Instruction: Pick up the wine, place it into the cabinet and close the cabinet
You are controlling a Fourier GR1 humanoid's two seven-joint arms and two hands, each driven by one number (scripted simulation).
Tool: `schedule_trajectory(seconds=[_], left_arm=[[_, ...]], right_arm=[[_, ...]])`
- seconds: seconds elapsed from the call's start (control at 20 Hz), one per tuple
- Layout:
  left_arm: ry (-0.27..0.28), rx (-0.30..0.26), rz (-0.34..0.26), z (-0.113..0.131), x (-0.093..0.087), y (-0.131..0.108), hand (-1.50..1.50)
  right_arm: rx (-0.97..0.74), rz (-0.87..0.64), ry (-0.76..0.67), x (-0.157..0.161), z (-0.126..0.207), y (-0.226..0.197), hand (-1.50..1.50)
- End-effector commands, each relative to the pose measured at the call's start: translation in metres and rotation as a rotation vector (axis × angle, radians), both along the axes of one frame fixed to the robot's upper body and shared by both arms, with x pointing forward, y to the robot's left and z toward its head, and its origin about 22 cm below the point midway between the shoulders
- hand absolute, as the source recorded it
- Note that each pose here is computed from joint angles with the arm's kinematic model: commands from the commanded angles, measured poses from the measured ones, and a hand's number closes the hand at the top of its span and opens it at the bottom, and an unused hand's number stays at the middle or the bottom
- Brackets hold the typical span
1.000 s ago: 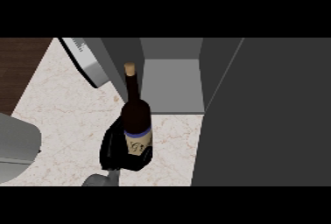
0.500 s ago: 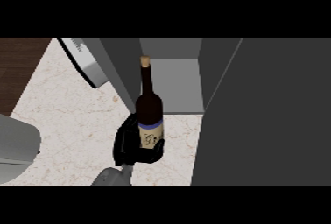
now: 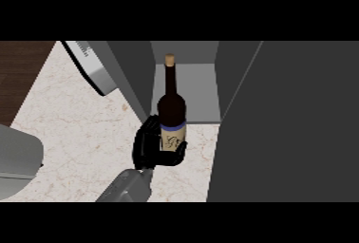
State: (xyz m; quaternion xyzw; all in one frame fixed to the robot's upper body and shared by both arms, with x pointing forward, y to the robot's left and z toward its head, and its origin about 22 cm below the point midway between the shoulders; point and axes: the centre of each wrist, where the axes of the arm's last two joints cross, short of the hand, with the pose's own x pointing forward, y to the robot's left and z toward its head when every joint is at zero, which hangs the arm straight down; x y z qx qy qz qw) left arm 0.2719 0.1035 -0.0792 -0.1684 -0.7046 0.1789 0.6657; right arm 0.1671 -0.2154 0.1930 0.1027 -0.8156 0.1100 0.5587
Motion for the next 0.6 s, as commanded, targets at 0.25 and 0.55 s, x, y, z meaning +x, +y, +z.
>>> schedule_trajectory(seconds=[0.25, 0.55], left_arm=[[-0.04, 0.028, 0.017, 0.032, 0.041, -0.015, 1.5], [0.026, -0.001, 0.057, 0.035, 0.075, -0.008, 1.5]], right_arm=[[0.016, 0.009, -0.004, 0.009, 0.001, -0.005, -1.5], [0.025, 0.026, -0.003, 0.011, -0.009, 0.0, -1.5]])
